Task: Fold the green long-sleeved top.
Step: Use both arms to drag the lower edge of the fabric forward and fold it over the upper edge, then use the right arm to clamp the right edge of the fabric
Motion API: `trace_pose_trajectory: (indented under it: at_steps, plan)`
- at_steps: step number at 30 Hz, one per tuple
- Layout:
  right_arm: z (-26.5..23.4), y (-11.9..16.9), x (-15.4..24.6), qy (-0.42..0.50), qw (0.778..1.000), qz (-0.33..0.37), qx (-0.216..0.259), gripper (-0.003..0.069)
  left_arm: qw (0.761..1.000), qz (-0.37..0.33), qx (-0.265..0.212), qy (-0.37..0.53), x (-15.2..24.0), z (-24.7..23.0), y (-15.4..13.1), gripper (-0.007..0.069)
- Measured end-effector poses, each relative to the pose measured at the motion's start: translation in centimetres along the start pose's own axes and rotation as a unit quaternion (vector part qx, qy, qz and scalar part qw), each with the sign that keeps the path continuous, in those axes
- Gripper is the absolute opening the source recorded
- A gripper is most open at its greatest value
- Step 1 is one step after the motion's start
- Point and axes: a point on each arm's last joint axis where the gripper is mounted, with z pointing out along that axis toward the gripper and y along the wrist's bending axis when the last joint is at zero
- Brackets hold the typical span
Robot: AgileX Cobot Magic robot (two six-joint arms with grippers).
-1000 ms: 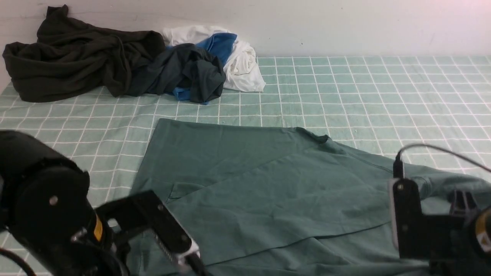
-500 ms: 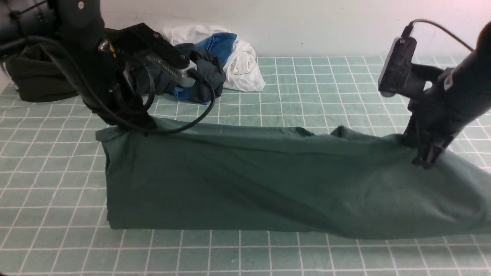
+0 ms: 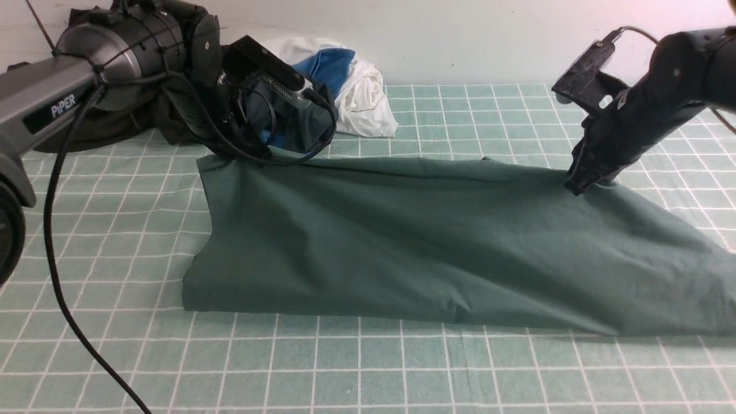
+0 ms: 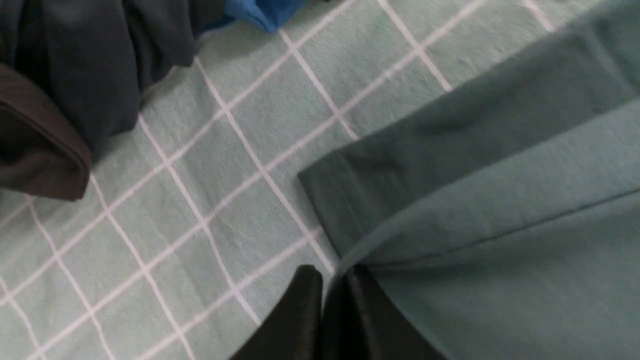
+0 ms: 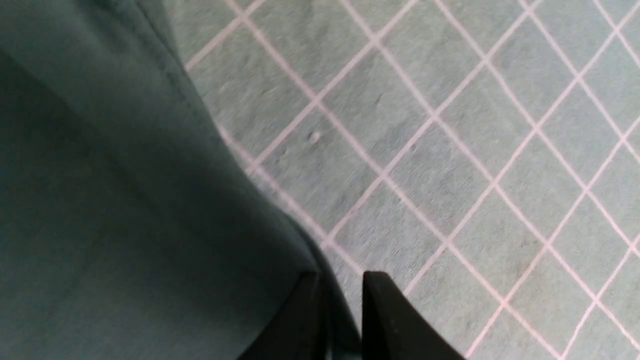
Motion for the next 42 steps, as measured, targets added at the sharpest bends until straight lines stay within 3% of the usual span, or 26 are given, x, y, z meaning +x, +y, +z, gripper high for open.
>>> trace_pose_trajectory:
  at_steps: [5, 8, 11, 14, 18, 23, 27, 29, 38, 42]
  plan:
    - [-1.1, -1.5, -0.9, -0.005, 0.994, 0.105, 0.017, 0.0348, 1.000, 0.000, -0.017, -0.005, 0.2, 1.7, 0.6, 0.0209]
    - [-2.7, -1.7, -0.5, 0.032, 0.989, 0.145, 0.015, 0.0413, 0.999, -0.025, -0.020, -0.008, -0.1, 1.2, 0.8, 0.0304]
    - [-4.0, -1.9, 0.7, 0.075, 0.979, 0.187, 0.005, 0.0437, 0.998, -0.063, -0.010, 0.005, -0.4, 0.4, 1.0, 0.0368]
    - [-5.3, -2.3, 2.5, 0.097, 0.969, 0.229, -0.013, 0.0435, 0.996, -0.086, 0.010, 0.026, -0.3, -0.1, 0.8, 0.0382]
    - [-6.8, -2.1, 5.3, 0.106, 0.955, 0.275, -0.023, 0.0419, 0.993, -0.099, 0.038, 0.054, 0.2, -0.2, 0.2, 0.0351]
    - [-7.5, -2.3, 10.6, 0.132, 0.929, 0.347, -0.012, 0.0410, 0.989, -0.104, 0.062, 0.082, 0.6, -0.3, -0.3, 0.0206]
    - [-6.1, -2.9, 15.4, 0.169, 0.902, 0.397, -0.007, 0.0408, 0.989, -0.100, 0.072, 0.085, 0.6, -0.3, -0.4, 0.0043]
    - [-5.3, -3.1, 16.8, 0.176, 0.895, 0.410, -0.004, 0.0410, 0.989, -0.097, 0.078, 0.083, 0.6, -0.4, -0.5, 0.0015]
    - [0.6, -3.2, 20.2, 0.217, 0.872, 0.438, -0.020, 0.0418, 0.987, -0.097, 0.098, 0.079, 0.5, -0.4, -0.9, -0.0003]
    - [0.7, -3.2, 20.1, 0.216, 0.874, 0.435, -0.026, 0.0356, 0.987, -0.083, 0.103, 0.086, 0.6, -0.4, -0.9, -0.0003]
